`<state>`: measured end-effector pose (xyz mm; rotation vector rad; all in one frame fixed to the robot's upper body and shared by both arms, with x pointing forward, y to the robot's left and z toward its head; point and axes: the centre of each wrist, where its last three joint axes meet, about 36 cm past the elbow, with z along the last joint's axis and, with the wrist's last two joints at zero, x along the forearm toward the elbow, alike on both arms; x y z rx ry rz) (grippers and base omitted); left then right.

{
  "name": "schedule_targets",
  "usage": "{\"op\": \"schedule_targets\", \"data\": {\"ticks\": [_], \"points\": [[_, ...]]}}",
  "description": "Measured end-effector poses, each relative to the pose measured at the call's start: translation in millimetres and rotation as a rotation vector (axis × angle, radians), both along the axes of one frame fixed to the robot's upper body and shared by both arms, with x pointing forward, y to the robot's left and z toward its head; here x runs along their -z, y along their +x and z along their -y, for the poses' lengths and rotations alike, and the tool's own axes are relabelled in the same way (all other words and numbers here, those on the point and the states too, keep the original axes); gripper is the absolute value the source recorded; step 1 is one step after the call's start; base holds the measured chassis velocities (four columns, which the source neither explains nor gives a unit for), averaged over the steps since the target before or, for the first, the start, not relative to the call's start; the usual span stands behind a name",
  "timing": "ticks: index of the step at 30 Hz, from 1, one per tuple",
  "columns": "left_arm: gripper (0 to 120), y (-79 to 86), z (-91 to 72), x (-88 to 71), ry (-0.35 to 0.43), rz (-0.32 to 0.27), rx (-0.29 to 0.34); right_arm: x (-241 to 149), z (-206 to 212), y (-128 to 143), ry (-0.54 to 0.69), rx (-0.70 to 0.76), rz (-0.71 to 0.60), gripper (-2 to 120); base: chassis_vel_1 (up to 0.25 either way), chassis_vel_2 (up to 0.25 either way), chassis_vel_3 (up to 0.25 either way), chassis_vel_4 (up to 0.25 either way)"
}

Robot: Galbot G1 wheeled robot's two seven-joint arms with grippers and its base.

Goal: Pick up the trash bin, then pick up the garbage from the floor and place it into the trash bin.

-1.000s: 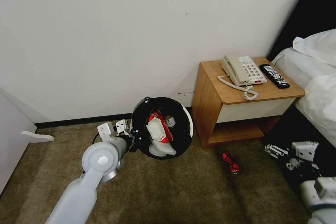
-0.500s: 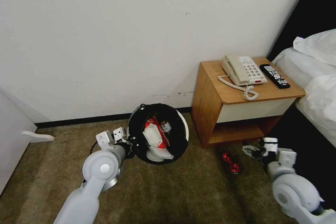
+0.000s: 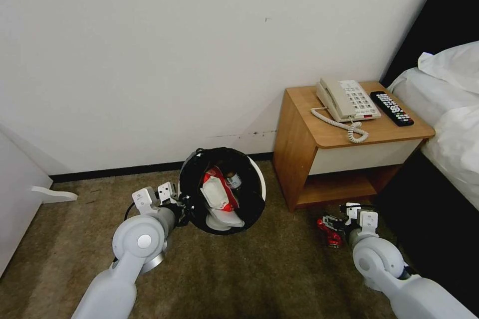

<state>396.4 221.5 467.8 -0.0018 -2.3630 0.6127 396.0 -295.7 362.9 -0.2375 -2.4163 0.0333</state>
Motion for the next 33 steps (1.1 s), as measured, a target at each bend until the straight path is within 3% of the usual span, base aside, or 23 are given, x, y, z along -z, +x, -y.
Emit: {"op": "schedule_targets", "data": {"ticks": [33], "points": [[0, -11.6, -16.1, -8.3, -0.007, 0.023, -0.029, 84, -2, 18, -0.078, -0.001, -0.143, 100, 0.000, 0.000, 0.000, 0.000]]}}
